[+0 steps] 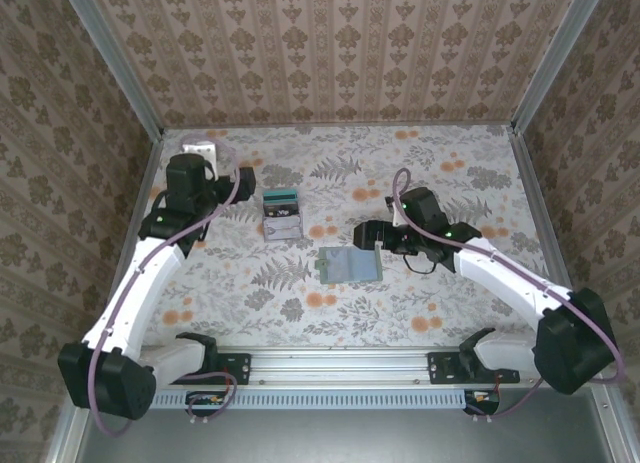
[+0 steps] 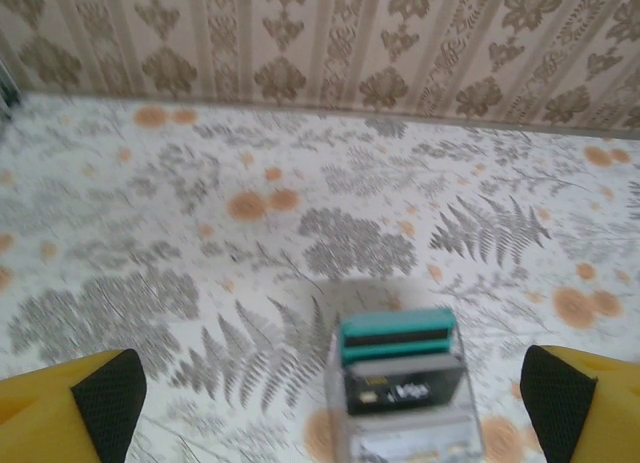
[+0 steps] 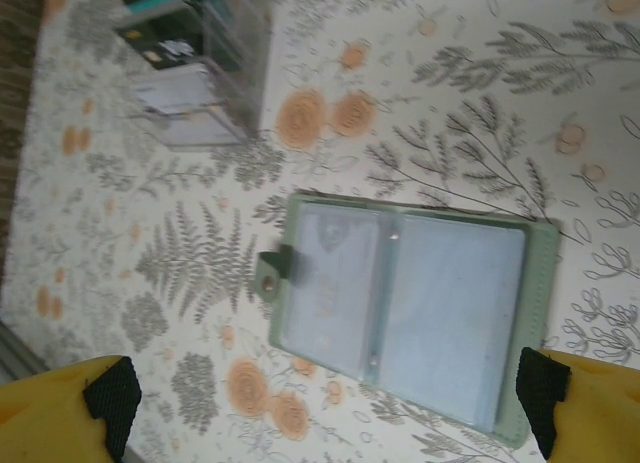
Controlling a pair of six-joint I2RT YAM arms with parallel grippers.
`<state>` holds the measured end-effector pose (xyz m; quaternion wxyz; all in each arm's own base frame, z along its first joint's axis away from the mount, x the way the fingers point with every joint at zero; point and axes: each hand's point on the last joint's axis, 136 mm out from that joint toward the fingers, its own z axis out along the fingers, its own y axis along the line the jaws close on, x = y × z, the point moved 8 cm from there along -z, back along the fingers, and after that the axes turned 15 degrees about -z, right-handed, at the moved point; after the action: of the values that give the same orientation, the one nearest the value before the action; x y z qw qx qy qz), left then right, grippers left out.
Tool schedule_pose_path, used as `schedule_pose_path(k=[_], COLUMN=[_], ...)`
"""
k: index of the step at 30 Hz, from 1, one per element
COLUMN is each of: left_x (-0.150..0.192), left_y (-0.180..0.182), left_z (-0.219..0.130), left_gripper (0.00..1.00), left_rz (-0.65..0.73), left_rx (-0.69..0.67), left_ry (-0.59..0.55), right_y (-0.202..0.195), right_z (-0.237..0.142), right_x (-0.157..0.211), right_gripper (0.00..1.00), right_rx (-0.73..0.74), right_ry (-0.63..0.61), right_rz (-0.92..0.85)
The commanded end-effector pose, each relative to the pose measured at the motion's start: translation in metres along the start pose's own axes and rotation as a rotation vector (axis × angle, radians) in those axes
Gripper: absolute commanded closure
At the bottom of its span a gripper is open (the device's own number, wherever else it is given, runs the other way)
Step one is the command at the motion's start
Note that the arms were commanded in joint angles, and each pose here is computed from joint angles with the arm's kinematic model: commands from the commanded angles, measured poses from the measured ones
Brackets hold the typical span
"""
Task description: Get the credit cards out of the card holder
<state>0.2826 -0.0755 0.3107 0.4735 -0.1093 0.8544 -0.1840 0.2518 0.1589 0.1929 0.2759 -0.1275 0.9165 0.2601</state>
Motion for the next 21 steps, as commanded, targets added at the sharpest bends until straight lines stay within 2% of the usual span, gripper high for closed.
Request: schedule_pose_path(k=[1,3,7,9,12,21], left_x=[0.026,0.045,0.084,0.104,0.131,0.188], left_y=[0.003,0.005,-0.001,-0.007,-0.021,-0.062], left_z=[-0.001,0.001,0.006,0.008,0.010,0.024], left_gripper=[0.12,0.21,0.34,0.39,0.42,0.46], left_rz=[-0.190,-0.268,-0.319,-0.322,-0.306,-0.201], left_rx=[0.026,0.013,0.003,-0.003,0.002,0.025], left_ry=[0.136,0.210,0.332,0.379,0.444,0.615], right_y=[-0.008,-0.013,-0.022,-0.030,-0.036,-0.050], right_z=[0.012,0.020,0.032,0.043,0.050,0.059], right_x=[0.007,0.014,0.028,0.037,0.045,0.059], right_gripper=[0.01,0.15,0.55,0.74,0.93,0.98], right_rx=[0.063,0.071,0.098,0.129,0.159,0.243], right_ry=[0.070,0.088,0.131,0.173,0.212,0.264], right_rz=[0.016,0.032,0.042,0.051,0.050,0.043])
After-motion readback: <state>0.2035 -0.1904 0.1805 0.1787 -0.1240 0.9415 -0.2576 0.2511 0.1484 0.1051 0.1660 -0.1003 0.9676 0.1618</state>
